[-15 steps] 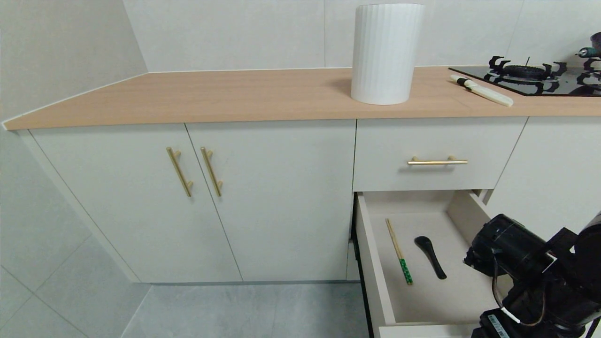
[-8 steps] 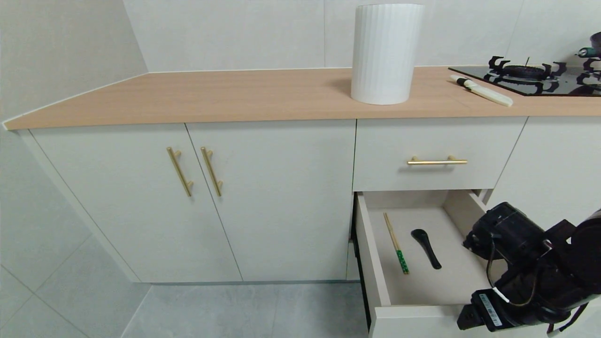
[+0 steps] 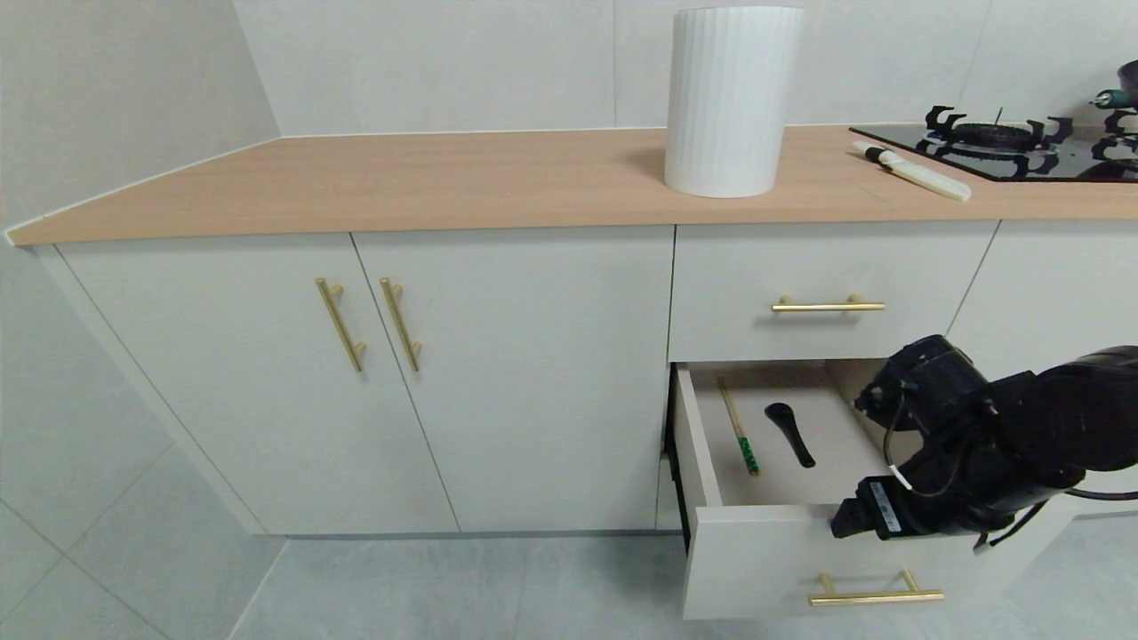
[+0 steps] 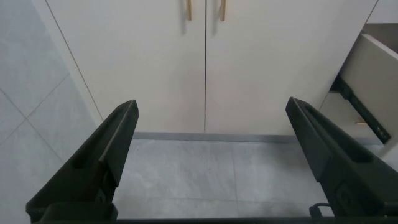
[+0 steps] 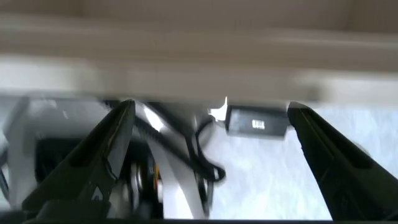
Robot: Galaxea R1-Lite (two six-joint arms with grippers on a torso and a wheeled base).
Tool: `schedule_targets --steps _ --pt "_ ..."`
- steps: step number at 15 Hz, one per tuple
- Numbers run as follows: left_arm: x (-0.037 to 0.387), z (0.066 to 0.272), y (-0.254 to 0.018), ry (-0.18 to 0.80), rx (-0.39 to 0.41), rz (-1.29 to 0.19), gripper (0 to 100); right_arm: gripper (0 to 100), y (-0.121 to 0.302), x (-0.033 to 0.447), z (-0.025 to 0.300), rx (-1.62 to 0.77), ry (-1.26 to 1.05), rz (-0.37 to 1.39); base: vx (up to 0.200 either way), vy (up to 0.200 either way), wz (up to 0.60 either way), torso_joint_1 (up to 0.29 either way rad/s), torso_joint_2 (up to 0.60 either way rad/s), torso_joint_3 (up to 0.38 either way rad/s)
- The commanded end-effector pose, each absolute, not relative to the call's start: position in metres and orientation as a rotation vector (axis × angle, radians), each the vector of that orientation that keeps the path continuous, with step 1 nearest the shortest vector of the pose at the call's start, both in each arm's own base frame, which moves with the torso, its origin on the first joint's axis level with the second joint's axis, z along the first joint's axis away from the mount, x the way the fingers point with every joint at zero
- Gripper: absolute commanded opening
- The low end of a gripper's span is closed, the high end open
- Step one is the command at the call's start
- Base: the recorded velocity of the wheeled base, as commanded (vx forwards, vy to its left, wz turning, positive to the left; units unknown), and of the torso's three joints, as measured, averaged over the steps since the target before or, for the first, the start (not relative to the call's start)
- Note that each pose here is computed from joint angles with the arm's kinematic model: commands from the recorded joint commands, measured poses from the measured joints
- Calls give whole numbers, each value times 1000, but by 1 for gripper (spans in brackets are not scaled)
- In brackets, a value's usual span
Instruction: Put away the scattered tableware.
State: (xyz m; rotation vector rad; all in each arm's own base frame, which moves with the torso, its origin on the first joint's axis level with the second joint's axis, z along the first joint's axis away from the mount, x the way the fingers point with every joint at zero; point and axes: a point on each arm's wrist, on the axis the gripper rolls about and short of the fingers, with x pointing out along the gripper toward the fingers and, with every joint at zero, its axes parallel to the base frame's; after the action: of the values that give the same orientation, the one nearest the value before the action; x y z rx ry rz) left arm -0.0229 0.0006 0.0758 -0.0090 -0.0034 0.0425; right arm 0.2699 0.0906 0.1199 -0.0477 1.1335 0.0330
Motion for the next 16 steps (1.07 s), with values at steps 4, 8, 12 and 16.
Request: schedule_targets --steps 4,8,12,16 --pt "-23 76 1 -3 -9 43 100 100 93 318 116 -41 1061 28 0 0 0 0 0 0" --pt "-23 76 1 -3 -9 43 100 100 92 354 112 -26 1017 13 0 0 0 0 0 0" --pt "-23 76 1 -3 -9 43 100 100 82 378 100 3 909 -4 0 0 0 0 0 0" --pt "-23 76 1 -3 -9 43 100 100 71 396 96 33 794 -23 0 0 0 0 0 0"
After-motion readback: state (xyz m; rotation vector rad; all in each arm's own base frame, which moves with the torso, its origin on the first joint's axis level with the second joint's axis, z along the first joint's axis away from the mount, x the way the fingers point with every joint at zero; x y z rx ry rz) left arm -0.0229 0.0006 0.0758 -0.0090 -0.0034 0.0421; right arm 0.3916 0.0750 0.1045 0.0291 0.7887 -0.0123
